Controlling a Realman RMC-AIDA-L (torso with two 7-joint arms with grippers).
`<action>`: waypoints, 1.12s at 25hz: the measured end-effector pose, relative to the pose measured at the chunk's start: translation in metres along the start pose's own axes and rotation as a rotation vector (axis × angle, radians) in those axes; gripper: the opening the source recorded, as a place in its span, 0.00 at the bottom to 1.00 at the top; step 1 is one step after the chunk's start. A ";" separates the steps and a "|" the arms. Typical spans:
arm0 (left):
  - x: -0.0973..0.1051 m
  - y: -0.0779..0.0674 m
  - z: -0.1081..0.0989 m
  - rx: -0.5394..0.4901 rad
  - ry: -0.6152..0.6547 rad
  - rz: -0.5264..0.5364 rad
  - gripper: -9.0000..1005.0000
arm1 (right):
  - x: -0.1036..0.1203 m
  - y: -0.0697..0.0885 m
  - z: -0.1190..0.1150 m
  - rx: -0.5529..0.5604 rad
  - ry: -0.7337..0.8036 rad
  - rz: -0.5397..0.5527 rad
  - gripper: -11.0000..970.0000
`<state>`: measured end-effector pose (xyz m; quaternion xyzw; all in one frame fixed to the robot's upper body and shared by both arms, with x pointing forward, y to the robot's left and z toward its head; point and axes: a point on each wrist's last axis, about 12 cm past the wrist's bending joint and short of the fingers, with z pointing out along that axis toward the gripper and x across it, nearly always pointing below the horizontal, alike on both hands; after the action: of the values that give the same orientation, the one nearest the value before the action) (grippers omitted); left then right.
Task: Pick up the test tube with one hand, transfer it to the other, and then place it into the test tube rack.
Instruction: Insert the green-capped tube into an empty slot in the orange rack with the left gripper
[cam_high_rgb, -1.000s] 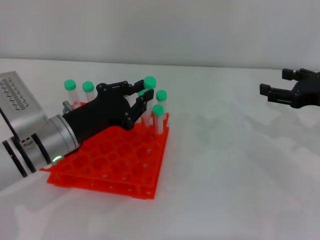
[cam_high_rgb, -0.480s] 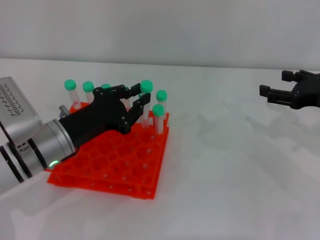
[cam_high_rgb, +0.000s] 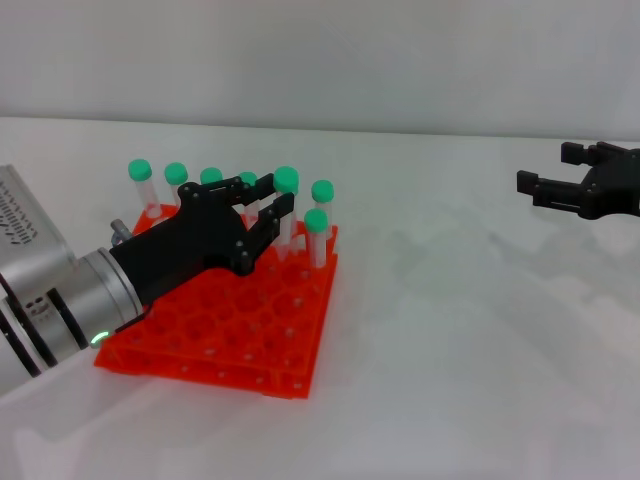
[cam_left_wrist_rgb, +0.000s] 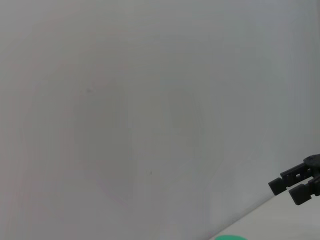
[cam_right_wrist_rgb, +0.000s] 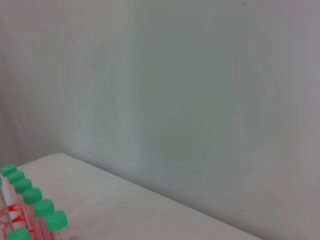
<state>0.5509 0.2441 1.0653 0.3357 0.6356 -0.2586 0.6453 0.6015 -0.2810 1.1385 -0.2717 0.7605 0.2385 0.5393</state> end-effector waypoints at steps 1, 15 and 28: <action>0.000 0.000 0.000 0.000 -0.001 0.000 0.25 | 0.000 0.001 0.000 -0.003 0.000 0.000 0.86; 0.000 0.002 -0.002 -0.008 0.004 0.002 0.25 | -0.002 0.003 0.004 -0.013 0.000 0.006 0.86; 0.003 0.003 -0.002 -0.019 0.016 -0.005 0.25 | -0.004 0.003 0.006 -0.014 -0.002 0.003 0.86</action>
<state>0.5520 0.2474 1.0631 0.3301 0.6442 -0.2513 0.6426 0.6044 -0.2747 1.1404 -0.2740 0.7586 0.2451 0.5380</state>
